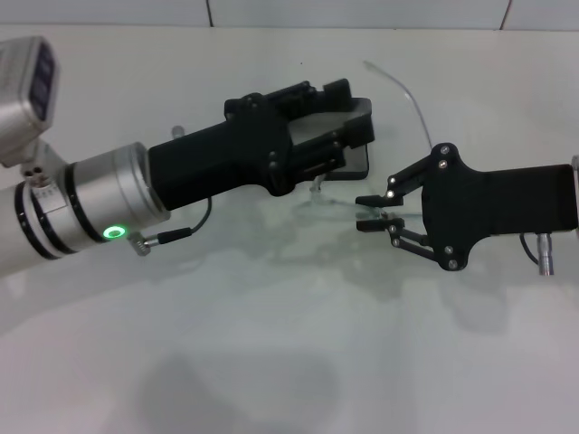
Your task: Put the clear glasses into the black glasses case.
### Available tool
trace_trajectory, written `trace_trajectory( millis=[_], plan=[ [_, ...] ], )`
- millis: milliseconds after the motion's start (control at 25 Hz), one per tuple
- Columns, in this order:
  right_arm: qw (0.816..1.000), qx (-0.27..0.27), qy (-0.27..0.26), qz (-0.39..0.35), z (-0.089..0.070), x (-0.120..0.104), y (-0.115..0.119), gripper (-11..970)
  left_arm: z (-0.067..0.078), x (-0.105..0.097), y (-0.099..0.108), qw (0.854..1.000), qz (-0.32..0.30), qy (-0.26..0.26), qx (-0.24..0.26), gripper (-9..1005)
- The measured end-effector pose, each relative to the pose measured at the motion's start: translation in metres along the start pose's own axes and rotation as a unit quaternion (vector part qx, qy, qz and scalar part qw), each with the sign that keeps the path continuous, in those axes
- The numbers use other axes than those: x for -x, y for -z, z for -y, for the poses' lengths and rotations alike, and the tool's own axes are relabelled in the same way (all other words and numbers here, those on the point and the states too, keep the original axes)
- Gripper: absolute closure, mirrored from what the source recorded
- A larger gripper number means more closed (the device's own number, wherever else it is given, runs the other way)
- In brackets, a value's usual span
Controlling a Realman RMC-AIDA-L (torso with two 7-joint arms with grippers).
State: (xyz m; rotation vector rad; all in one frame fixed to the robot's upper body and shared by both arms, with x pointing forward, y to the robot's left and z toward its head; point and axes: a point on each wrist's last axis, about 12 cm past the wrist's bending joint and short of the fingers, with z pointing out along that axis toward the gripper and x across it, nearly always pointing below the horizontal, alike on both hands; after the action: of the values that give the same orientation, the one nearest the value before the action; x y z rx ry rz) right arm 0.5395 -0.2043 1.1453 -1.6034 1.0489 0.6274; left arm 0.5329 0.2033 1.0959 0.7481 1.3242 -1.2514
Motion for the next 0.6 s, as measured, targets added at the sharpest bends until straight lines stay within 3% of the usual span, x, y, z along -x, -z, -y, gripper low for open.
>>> trace_trajectory(
  millis=[280, 600],
  plan=[
    [0.999, -0.007, 0.022, 0.022, -0.004, 0.002, 0.003, 836, -0.003, -0.005, -0.016, 0.999, -0.043, 0.020, -0.011, 416],
    [0.999, -0.010, 0.023, 0.020, -0.003, 0.001, 0.003, 836, -0.007, -0.001, -0.013, 0.999, -0.038, 0.024, 0.000, 419]
  ],
)
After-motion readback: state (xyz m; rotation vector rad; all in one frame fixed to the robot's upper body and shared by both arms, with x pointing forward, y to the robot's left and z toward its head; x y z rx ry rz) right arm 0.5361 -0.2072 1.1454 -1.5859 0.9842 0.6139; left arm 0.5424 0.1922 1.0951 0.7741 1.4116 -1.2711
